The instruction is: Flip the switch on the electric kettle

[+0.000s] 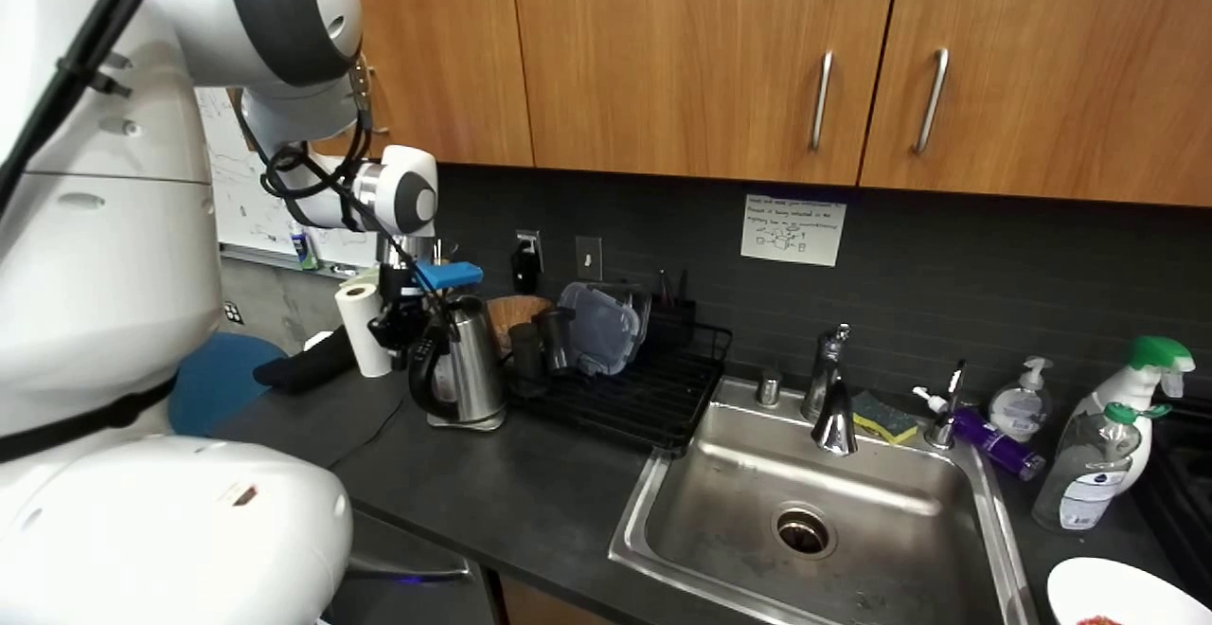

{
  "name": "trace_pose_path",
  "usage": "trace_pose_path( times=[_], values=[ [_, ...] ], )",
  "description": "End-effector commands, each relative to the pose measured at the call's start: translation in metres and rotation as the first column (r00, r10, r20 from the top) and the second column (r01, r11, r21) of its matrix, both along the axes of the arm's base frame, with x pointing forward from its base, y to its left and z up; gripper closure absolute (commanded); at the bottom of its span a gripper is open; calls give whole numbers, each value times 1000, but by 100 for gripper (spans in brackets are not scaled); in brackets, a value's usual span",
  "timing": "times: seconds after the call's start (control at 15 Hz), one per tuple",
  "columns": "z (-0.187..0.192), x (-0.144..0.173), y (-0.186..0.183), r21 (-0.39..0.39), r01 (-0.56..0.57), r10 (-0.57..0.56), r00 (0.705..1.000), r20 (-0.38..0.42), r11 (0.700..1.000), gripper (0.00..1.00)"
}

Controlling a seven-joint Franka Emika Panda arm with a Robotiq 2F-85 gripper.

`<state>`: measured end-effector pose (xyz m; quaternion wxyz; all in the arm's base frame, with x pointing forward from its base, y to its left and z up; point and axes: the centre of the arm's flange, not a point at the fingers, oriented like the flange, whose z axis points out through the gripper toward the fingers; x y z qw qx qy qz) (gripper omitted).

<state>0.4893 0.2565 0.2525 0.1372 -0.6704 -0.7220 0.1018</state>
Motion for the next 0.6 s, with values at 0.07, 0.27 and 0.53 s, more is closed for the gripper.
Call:
trace_pose_path(
  times=[0.07,0.27,0.53],
  values=[
    [5,7,-4,-24,-19,20,999,28,1000,100],
    [4,12,-11,-20,-29,31,998,59,999,100],
    [3,17,-18,-14,-45,46,995,88,999,100]
  ],
)
